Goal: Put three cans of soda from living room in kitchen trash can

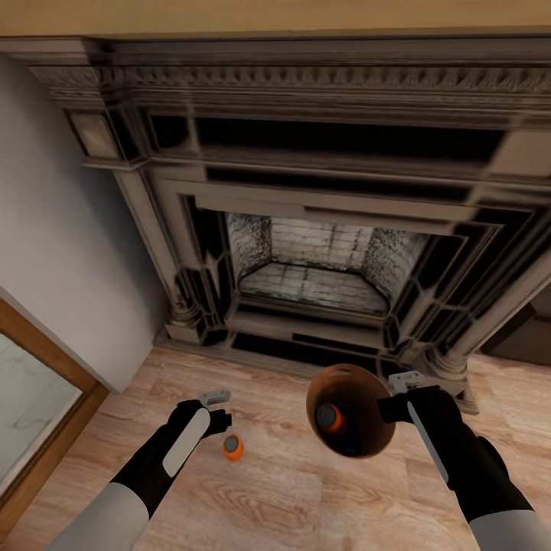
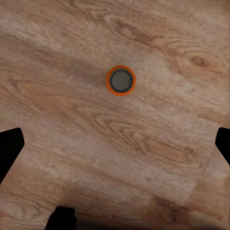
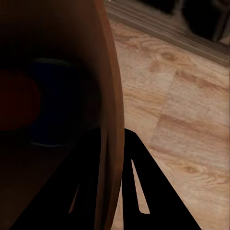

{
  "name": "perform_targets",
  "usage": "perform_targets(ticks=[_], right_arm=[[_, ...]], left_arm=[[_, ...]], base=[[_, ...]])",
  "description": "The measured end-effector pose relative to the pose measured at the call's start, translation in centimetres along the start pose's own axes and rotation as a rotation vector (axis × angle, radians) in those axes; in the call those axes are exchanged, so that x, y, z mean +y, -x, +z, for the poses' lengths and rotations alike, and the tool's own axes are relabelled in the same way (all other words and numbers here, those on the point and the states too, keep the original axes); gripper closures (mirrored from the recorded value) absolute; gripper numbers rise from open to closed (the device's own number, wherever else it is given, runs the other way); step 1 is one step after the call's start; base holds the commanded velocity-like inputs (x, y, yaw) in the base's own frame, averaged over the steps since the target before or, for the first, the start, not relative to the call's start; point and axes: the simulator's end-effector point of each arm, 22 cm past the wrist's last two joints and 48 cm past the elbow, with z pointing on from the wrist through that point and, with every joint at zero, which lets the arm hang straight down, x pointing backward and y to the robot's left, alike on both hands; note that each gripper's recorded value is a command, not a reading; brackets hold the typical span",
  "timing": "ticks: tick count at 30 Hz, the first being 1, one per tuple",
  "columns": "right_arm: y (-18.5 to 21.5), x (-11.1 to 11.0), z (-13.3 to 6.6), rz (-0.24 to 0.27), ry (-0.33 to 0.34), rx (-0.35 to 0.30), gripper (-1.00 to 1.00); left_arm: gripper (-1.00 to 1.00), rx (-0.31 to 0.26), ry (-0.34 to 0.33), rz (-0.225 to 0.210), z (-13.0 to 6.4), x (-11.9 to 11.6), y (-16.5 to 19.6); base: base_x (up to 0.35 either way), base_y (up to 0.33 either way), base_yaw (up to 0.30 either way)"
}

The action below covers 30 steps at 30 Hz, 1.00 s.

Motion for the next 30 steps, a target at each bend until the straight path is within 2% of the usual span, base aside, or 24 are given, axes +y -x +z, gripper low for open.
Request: perform_targets(ticks=[25, 30], right_arm=[[-0.09, -0.08, 0.02, 0.000, -0.002, 0.001, 1.00], [0.00, 0.23, -0.03, 0.007, 0.011, -0.001, 1.00]], left_arm=[[-1.00, 0.001, -0.003, 0.000, -0.05, -0.27, -0.07], [-1.00, 0.000, -0.004, 0.000, -0.09, -0.29, -0.04]], base=[[0.011, 0.002, -0.001], [0.000, 0.000, -0.154]])
